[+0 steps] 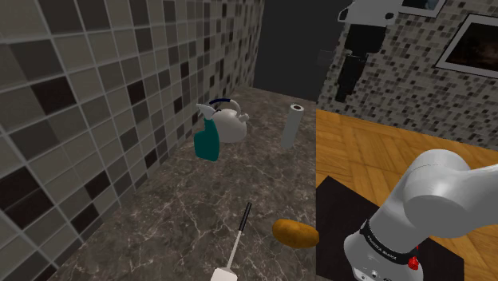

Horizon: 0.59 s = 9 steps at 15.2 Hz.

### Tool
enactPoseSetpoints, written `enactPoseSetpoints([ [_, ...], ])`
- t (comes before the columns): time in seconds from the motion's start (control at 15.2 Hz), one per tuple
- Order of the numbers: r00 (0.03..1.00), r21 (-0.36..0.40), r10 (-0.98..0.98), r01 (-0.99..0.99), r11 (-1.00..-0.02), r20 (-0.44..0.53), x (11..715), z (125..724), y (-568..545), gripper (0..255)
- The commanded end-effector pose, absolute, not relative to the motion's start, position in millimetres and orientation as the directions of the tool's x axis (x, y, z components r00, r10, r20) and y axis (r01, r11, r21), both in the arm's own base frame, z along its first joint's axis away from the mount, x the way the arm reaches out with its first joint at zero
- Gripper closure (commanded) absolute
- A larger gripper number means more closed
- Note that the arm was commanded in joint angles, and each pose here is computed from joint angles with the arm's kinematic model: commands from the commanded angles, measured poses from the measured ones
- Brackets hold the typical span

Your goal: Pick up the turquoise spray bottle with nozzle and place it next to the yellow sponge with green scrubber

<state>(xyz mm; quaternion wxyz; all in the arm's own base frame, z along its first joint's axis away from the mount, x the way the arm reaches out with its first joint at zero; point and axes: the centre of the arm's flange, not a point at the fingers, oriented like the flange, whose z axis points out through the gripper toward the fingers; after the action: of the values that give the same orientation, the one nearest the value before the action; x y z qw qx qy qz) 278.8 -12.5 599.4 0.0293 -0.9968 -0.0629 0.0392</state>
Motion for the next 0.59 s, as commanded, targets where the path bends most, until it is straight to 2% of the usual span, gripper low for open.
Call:
enactPoseSetpoints([
  [0.0, 0.989, -0.063, 0.128, 0.123, -0.990, -0.074, 279, 599, -13, 0],
  [0.53, 0.982, -0.050, 0.183, 0.180, -0.982, -0.056, 370, 562, 19, 0],
])
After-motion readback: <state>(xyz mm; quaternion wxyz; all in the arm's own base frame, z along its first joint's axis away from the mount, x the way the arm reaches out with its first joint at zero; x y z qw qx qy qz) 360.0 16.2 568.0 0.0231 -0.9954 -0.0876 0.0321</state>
